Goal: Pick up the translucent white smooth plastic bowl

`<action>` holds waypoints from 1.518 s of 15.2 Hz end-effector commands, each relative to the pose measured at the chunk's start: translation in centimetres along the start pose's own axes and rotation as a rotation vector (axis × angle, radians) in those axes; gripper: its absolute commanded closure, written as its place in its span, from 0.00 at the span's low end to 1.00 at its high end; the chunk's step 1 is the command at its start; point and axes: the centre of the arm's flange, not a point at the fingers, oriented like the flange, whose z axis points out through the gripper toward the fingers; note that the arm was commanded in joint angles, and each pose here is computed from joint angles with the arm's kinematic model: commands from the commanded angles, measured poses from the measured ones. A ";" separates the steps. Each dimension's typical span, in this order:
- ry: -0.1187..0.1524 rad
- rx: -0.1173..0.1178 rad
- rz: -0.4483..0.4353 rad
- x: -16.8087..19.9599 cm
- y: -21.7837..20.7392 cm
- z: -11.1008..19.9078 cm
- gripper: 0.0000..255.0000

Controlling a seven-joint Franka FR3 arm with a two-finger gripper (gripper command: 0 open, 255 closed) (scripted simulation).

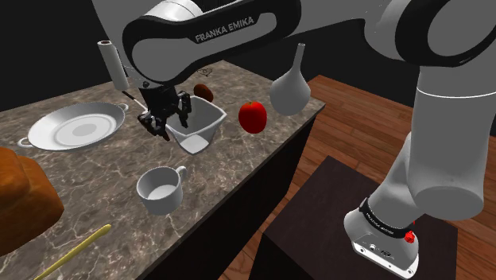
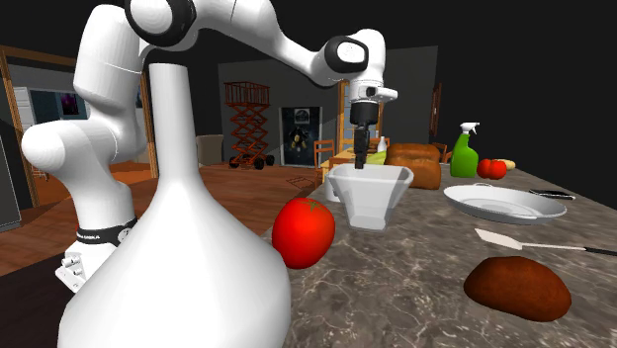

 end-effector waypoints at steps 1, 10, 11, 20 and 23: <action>0.000 0.000 0.000 0.0 0.0 0.1 1.00; 0.000 0.000 0.000 0.0 0.1 -0.5 1.00; 0.000 0.000 0.000 0.0 0.2 -1.0 1.00; 0.000 0.000 0.000 -0.1 0.9 -5.7 1.00; 0.000 0.000 0.000 -0.1 1.1 -7.3 1.00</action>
